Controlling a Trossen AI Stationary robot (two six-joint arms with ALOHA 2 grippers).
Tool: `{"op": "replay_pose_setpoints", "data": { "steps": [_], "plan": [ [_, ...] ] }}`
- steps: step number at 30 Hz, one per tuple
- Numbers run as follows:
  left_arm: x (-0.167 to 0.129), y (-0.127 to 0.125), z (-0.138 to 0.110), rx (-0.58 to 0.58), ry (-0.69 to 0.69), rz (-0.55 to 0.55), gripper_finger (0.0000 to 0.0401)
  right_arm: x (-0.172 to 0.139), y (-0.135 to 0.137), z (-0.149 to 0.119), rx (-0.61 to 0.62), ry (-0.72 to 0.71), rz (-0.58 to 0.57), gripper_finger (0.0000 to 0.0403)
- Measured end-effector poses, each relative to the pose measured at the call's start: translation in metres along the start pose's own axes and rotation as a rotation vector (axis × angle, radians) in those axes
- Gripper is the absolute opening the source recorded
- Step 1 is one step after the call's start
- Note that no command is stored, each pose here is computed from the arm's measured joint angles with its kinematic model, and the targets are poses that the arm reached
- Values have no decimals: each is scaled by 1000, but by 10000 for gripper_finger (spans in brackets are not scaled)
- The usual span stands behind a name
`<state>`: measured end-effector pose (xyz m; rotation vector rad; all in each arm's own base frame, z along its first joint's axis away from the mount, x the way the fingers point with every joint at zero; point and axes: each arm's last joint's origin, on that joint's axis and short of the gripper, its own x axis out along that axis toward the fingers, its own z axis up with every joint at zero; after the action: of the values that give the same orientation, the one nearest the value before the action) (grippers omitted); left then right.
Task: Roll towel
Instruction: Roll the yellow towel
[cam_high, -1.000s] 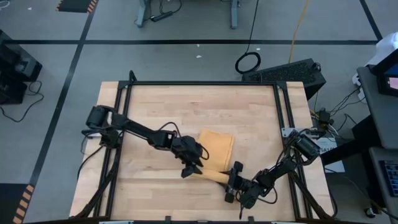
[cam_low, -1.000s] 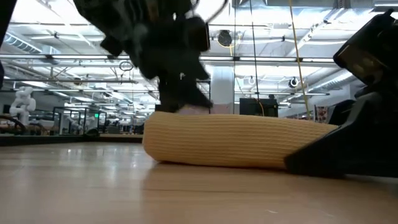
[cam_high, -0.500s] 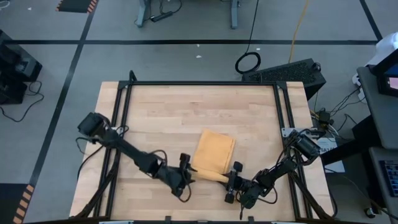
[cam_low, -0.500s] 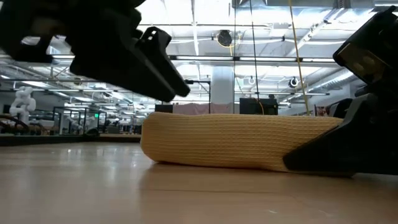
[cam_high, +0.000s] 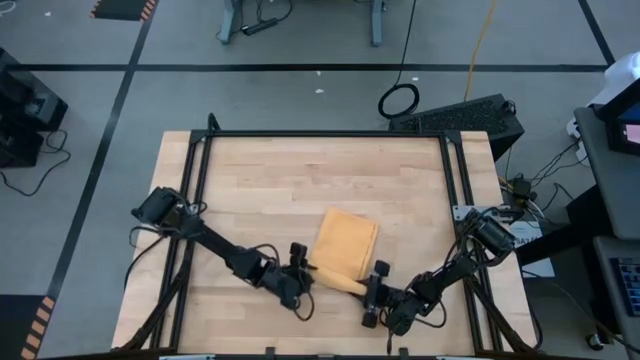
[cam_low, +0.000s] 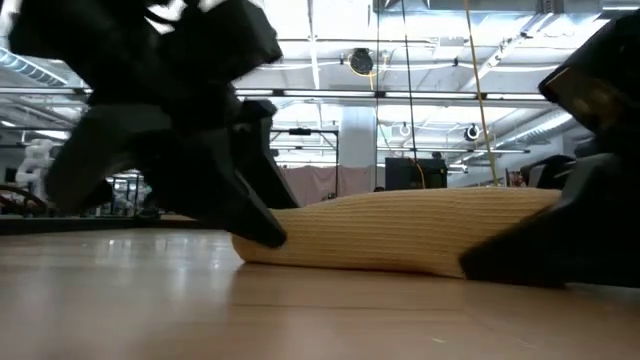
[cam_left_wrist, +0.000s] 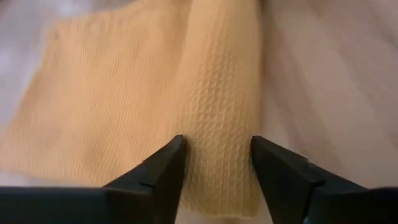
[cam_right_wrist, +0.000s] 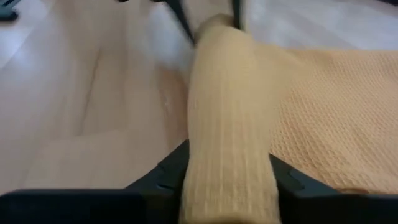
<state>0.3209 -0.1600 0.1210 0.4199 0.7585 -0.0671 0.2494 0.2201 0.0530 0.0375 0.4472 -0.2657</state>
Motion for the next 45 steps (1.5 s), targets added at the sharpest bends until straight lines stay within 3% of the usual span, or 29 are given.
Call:
{"op": "replay_pose_setpoints", "data": {
  "steps": [11, 15, 22, 28, 36, 45],
  "plan": [
    [14, 31, -3, -138, 26, -200, 67, -24, -7, 27, -139, 63, 8, 304],
    [18, 39, 0, -177, -21, -317, 35, -42, -12, 38, -139, 103, 6, 342],
    [22, 52, 7, -241, -73, -458, 23, -70, 3, 48, -137, 3, 93, 350],
    [27, 70, 3, -361, -48, -499, 21, -61, 24, 37, -181, -96, 176, 350],
    [28, 74, 2, -363, -50, -497, 20, -44, 35, 20, -150, -138, 16, 337],
    [28, 74, 3, -354, -55, -499, 20, -34, 31, 6, -137, -142, -55, 336]
  ]
}}
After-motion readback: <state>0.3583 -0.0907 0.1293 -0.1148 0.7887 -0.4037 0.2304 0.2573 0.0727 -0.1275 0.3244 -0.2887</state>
